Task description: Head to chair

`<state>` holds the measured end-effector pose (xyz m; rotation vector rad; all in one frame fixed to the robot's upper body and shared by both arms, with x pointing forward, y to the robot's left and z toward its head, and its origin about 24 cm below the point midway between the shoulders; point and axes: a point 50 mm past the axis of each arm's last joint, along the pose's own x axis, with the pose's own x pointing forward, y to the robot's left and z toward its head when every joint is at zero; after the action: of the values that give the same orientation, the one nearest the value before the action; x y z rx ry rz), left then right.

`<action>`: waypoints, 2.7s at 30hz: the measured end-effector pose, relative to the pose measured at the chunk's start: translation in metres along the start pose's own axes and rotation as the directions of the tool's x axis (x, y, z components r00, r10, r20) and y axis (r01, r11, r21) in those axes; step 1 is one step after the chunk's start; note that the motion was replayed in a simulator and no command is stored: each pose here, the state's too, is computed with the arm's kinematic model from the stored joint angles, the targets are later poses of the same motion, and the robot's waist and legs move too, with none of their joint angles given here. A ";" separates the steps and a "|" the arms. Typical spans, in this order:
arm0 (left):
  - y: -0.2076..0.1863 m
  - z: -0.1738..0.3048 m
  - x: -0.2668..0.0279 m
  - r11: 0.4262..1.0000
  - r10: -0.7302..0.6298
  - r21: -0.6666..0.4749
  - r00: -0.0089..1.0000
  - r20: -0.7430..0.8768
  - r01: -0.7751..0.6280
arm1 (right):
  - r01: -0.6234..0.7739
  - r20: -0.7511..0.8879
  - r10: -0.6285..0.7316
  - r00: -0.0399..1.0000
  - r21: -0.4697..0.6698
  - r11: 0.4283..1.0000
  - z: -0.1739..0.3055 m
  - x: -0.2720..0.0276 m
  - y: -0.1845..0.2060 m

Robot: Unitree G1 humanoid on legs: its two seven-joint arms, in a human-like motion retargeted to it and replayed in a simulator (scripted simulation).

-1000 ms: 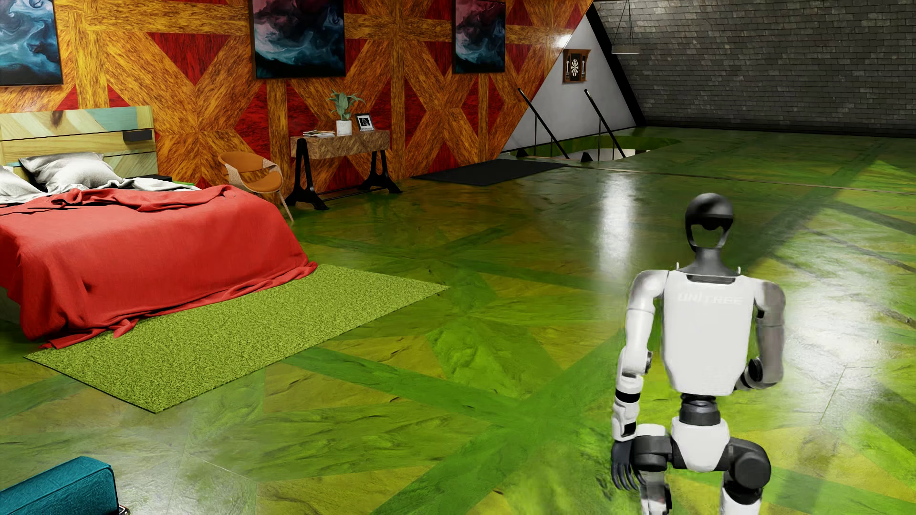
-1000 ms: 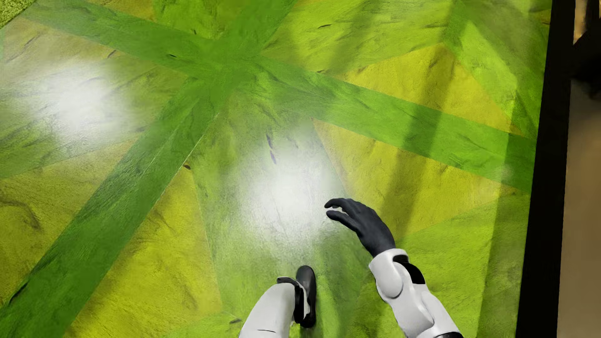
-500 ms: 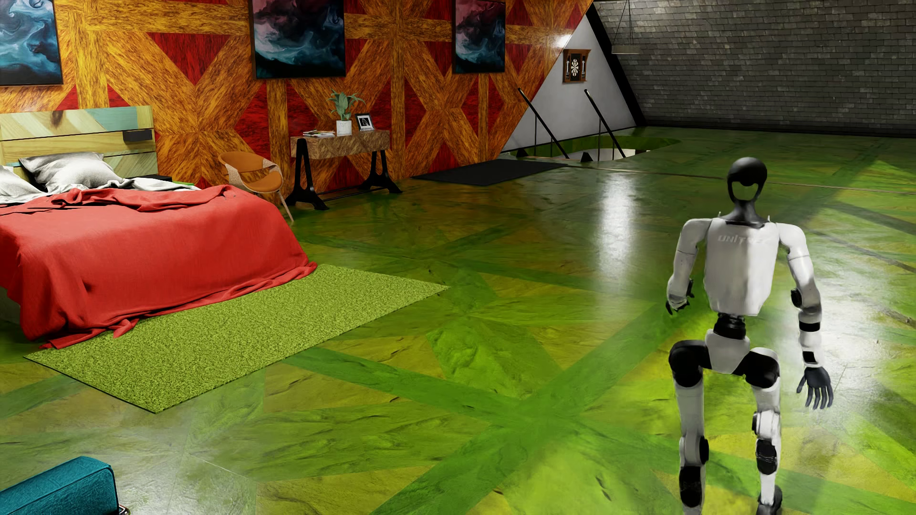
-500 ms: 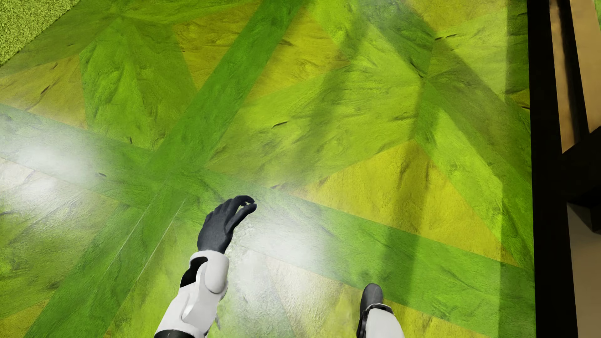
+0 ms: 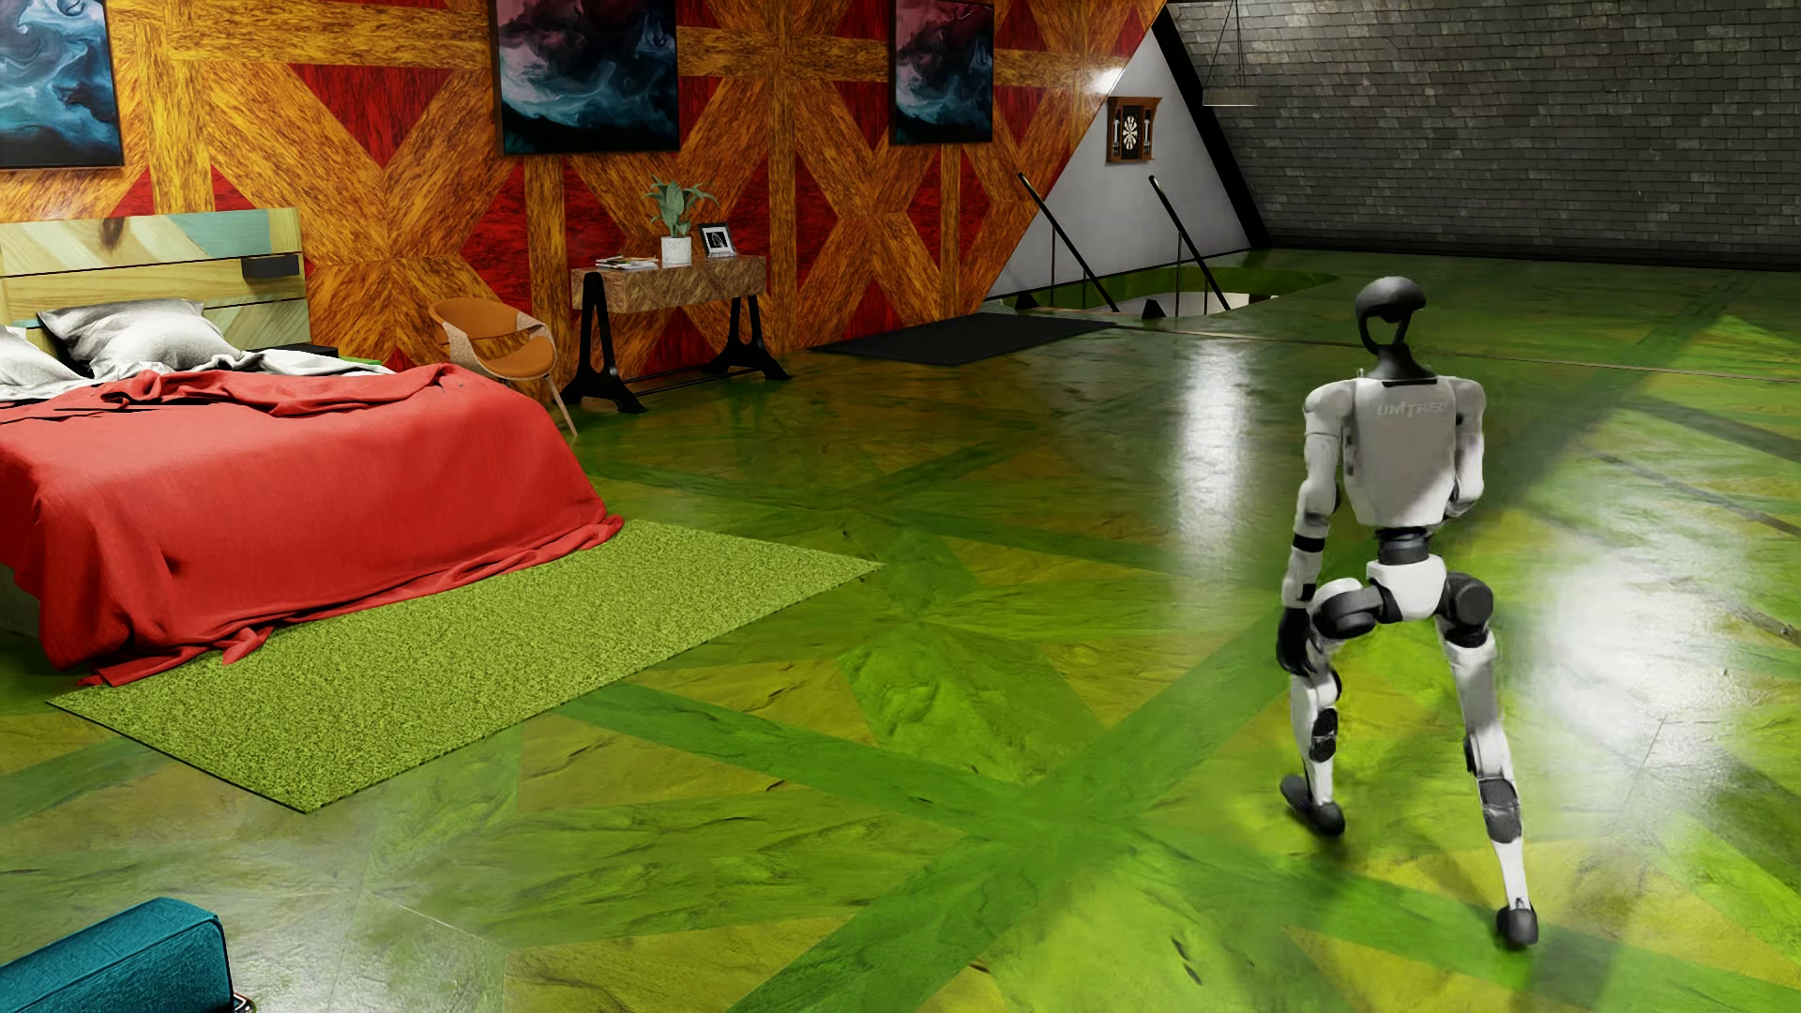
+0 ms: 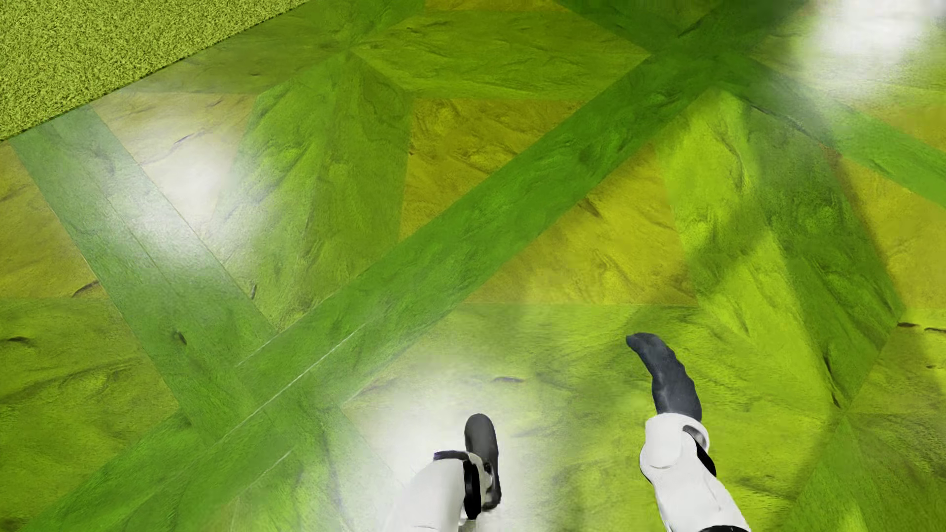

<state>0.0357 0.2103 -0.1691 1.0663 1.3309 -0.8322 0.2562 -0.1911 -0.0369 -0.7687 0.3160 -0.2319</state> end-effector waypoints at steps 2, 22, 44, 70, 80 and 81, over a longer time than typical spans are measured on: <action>-0.023 -0.034 -0.003 0.935 0.079 -0.321 0.970 -0.230 -0.152 | 0.086 0.157 -0.109 0.982 0.152 0.985 0.041 0.004 -0.021; 0.186 0.139 -0.100 0.587 0.793 -0.332 0.443 0.417 -0.738 | -0.801 -0.679 0.575 0.456 -0.031 0.598 -0.162 -0.194 0.084; 0.196 0.167 -0.113 0.567 0.811 -0.472 0.358 0.464 -0.675 | -0.933 -0.665 0.711 0.229 -0.357 -0.033 -0.156 -0.161 0.072; 0.097 0.102 -0.027 0.842 0.532 -0.272 0.799 0.279 -0.466 | -0.758 -0.542 0.533 0.650 -0.414 0.504 -0.130 -0.103 0.054; 0.218 0.144 -0.146 0.406 0.887 -0.528 0.183 0.424 -0.746 | -0.936 -0.674 0.669 0.313 -0.097 0.340 -0.161 -0.198 0.091; 0.207 0.134 -0.119 0.484 0.866 -0.468 0.329 0.376 -0.739 | -0.889 -0.639 0.642 0.423 -0.154 0.432 -0.149 -0.171 0.090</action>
<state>0.2629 0.1399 -0.0339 1.0129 0.2052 -0.1554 0.0512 -0.1701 -0.1683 -0.9545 1.2618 0.6408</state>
